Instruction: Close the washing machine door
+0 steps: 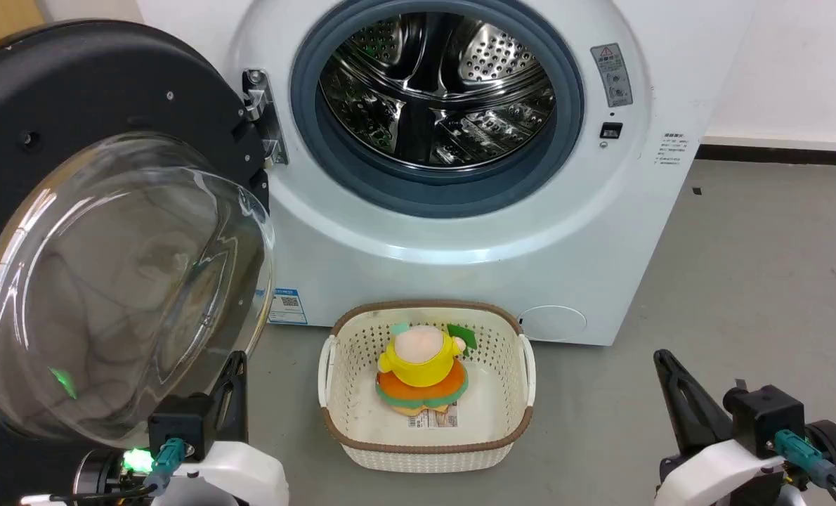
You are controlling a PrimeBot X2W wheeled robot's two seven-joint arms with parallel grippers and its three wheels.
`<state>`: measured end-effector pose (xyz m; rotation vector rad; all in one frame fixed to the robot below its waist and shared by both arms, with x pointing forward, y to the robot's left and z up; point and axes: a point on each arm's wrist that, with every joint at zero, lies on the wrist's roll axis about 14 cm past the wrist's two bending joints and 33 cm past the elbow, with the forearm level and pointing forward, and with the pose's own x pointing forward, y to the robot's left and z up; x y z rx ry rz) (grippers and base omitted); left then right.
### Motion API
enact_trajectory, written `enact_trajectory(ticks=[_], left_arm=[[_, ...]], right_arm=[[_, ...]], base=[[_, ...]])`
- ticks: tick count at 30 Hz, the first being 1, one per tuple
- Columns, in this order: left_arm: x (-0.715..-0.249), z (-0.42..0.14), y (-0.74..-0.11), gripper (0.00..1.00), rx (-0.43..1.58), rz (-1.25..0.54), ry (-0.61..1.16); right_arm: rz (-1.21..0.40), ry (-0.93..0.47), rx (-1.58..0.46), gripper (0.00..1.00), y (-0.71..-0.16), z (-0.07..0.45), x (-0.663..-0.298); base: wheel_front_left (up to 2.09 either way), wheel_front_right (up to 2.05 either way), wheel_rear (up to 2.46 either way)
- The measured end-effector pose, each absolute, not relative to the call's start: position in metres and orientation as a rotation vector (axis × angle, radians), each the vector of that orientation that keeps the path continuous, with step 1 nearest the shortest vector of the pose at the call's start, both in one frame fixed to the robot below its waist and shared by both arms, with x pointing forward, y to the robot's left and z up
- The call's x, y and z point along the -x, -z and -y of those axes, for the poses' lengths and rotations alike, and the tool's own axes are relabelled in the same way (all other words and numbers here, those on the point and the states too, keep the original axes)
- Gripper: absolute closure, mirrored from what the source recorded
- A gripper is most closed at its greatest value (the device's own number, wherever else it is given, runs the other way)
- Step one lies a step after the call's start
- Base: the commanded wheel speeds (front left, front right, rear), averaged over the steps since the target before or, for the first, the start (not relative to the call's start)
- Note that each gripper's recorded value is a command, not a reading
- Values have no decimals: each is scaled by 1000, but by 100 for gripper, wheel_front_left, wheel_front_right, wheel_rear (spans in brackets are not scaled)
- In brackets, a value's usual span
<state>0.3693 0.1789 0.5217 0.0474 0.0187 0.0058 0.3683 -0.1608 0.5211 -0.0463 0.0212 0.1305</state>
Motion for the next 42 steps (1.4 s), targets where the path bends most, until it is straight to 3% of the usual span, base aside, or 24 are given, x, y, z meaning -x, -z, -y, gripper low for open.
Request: enact_trajectory(ticks=[5, 6, 29, 42], left_arm=[[-369, -179, -522, 100, -47, -19, -6], [-369, -179, -522, 0, -47, -19, -6], [-366, -180, -526, 0, -39, 11, -16], [-352, -199, -535, 0, -31, 57, -80]], right_arm=[[-21, -131, 46, 100, -521, 161, -368], [-21, -131, 46, 0, -521, 161, -368], [7, -154, 17, 0, -525, 153, -371], [39, -232, -12, 0, -529, 127, -378]], base=[[0, 0, 0], [0, 0, 0], [0, 0, 0], [0, 0, 0]])
